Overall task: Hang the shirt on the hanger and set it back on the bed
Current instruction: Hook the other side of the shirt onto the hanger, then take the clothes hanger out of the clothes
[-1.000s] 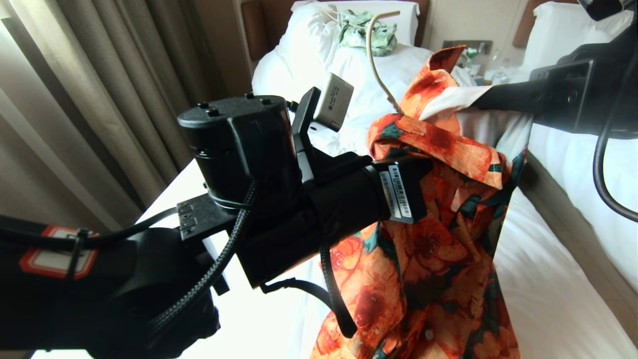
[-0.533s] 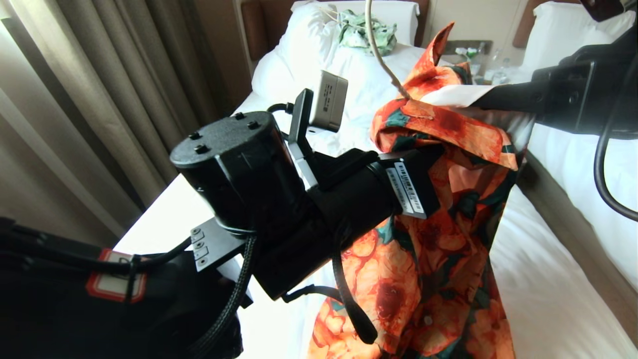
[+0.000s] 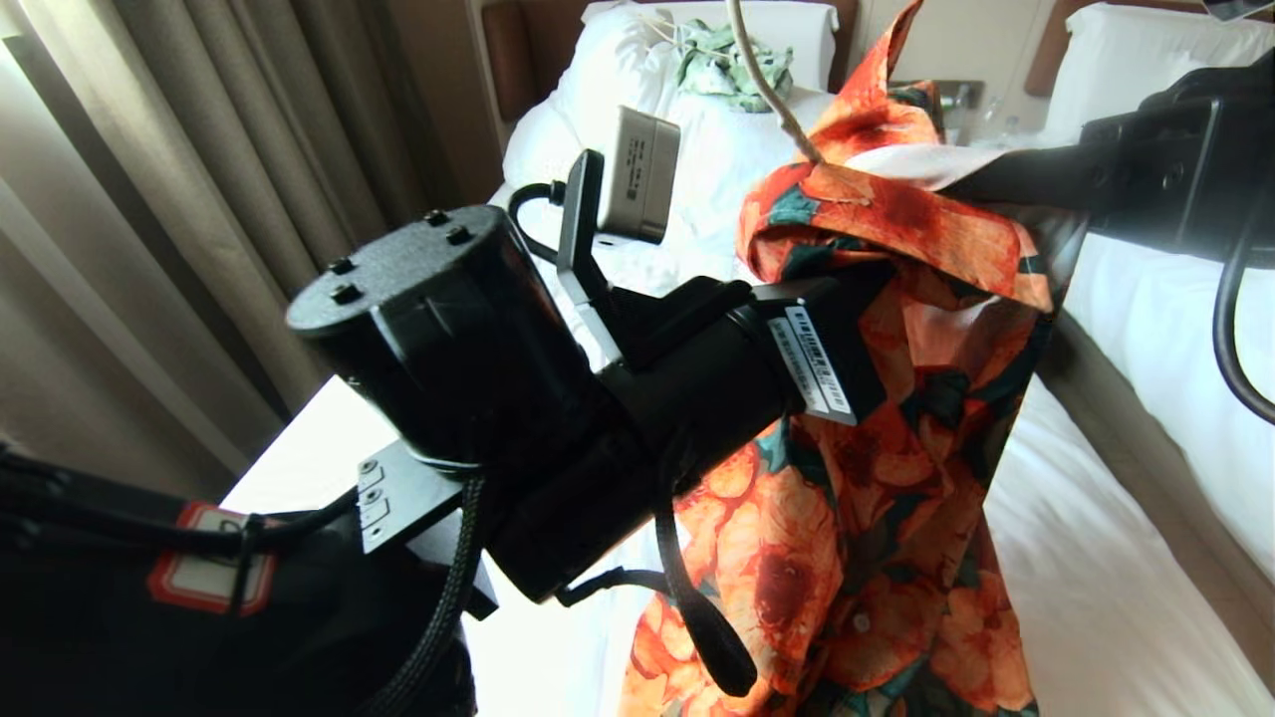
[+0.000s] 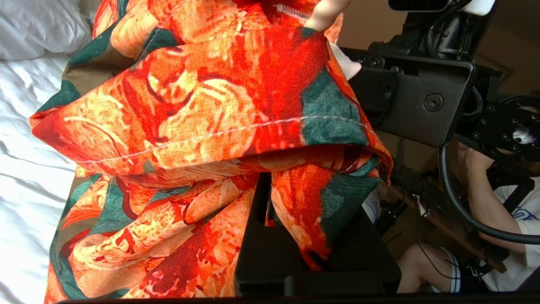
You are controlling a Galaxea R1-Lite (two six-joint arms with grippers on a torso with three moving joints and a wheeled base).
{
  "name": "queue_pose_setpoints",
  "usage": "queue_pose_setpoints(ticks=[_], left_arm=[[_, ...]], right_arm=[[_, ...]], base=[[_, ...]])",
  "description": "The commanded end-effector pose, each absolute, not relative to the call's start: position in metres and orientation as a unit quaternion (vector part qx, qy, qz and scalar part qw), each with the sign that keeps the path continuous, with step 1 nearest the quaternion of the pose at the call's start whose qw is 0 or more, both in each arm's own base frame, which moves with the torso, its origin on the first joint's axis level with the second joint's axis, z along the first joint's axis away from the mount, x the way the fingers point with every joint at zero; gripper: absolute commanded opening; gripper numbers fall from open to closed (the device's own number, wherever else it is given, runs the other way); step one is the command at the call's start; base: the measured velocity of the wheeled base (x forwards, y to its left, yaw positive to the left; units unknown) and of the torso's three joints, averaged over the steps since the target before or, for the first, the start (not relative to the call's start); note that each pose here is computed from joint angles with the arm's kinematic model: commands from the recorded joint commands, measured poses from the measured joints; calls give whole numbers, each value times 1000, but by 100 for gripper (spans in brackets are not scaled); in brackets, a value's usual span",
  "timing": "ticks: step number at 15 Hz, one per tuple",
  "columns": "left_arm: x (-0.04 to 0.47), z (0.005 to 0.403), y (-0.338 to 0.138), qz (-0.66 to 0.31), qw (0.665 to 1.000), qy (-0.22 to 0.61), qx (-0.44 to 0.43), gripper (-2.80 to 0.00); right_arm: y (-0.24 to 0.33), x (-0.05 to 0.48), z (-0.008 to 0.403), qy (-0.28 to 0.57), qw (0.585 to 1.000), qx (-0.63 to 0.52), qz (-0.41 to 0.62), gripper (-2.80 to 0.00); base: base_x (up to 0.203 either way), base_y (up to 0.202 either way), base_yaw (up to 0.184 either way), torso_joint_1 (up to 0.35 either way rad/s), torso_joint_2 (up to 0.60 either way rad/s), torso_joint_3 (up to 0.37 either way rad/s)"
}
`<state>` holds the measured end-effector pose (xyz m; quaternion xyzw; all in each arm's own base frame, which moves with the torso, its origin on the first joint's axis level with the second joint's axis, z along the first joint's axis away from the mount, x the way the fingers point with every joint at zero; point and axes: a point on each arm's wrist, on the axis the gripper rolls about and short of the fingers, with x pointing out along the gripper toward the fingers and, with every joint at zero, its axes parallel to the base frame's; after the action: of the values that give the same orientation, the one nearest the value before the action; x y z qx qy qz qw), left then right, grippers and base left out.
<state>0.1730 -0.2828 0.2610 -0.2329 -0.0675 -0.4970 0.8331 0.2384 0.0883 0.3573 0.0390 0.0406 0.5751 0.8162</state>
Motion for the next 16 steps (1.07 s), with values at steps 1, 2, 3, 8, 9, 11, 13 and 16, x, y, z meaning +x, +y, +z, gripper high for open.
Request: queue_pose_setpoints(ticks=[1, 2, 3, 8, 9, 11, 13, 16], left_arm=[[168, 272, -275, -498, 828, -82, -242, -280], [167, 274, -273, -498, 828, -86, -244, -280], [166, 276, -272, -499, 827, -88, -244, -280], [164, 275, -270, -498, 830, -90, -236, -280], [164, 277, -269, -498, 829, -93, -237, -280], [164, 278, -268, -498, 829, -95, -238, -280], [164, 278, -268, -498, 829, -94, -237, -280], [164, 276, -270, -498, 833, -76, -227, -280]], right_arm=[[87, 234, 360, 38, 815, 38, 577, -280], [86, 231, 361, 40, 815, 39, 577, -280], [86, 229, 361, 44, 816, 40, 574, -280], [89, 222, 367, 39, 827, 39, 559, 0], [88, 219, 368, 40, 827, 39, 559, 0], [86, 210, 366, 73, 826, 48, 557, 0], [83, 202, 373, 104, 826, 57, 551, 0], [82, 190, 400, 113, 851, 53, 510, 0]], base=[[0, 0, 0, 0, 0, 0], [0, 0, 0, 0, 0, 0], [0, 0, 0, 0, 0, 0], [0, 0, 0, 0, 0, 0], [0, 0, 0, 0, 0, 0], [0, 0, 0, 0, 0, 0], [0, 0, 0, 0, 0, 0], [0, 0, 0, 0, 0, 0]])
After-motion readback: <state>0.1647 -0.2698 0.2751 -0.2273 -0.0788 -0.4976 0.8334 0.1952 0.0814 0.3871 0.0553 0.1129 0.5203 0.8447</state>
